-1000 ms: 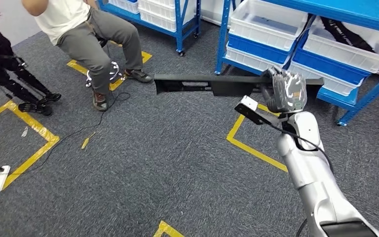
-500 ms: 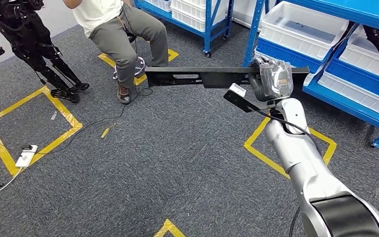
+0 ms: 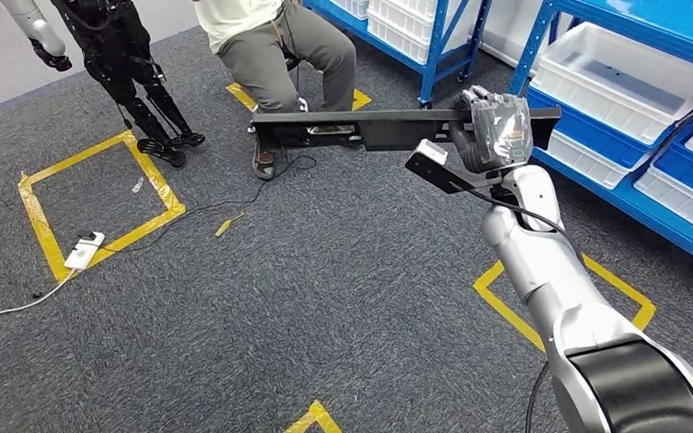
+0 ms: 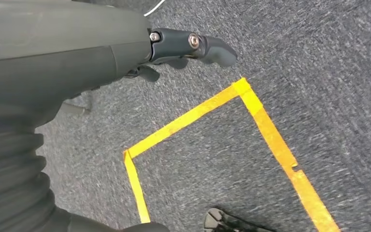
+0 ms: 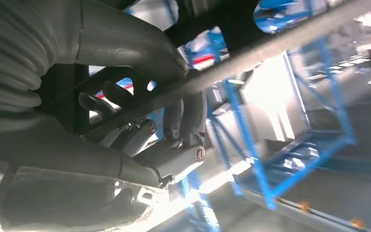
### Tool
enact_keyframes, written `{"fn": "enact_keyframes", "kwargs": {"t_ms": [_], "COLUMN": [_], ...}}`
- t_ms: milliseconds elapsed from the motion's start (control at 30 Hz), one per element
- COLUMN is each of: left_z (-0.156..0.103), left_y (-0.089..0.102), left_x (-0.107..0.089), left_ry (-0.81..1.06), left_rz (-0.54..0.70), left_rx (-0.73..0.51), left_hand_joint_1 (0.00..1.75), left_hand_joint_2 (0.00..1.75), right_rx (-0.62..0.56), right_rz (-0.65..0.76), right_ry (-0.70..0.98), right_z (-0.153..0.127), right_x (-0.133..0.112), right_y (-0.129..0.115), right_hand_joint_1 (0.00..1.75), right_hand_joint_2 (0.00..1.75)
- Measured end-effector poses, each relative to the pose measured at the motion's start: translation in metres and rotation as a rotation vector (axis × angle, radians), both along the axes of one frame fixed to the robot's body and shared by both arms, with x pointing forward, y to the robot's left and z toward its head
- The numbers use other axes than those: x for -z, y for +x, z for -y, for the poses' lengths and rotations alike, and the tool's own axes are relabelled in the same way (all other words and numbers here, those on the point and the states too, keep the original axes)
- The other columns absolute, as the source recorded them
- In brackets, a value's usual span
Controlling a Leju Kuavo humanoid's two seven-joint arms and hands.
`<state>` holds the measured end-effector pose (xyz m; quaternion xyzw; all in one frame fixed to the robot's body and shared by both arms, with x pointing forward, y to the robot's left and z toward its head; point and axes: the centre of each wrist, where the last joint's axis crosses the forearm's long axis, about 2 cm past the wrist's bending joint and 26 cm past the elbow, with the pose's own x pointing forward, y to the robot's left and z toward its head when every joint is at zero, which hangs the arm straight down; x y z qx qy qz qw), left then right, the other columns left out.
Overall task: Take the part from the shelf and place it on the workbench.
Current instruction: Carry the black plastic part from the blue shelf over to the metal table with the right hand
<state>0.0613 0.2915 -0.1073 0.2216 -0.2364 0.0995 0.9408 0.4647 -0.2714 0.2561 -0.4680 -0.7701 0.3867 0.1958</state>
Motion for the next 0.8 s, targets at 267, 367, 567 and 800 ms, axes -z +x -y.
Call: {"fn": "enact_keyframes", "kwargs": {"t_ms": [267,367,567,800], "left_z": [-0.004,-0.007,-0.010,-0.013], "left_y": [0.005,0.003,0.001,0.002], "left_x": [-0.001,0.000,0.000,0.000], "left_ry": [-0.007,-0.002,0.004,0.012], "left_rz": [-0.005,-0.015,-0.023,-0.014], "left_rx": [0.004,0.004,0.003,0.002], "left_hand_joint_1": [0.00,0.00,0.00,0.00], "left_hand_joint_2": [1.75,1.75,1.75,1.75], "right_rx": [0.008,-0.003,-0.017,-0.018], "right_rz": [-0.026,-0.026,-0.022,-0.024], "right_ry": [-0.016,-0.016,-0.012,-0.015], "right_z": [0.006,0.001,-0.006,-0.008], "right_x": [0.013,0.013,0.011,0.010], "right_y": [-0.002,-0.002,-0.002,-0.001], "right_hand_joint_1": [1.75,1.75,1.75,1.75], "right_hand_joint_2": [1.75,1.75,1.75,1.75]}}
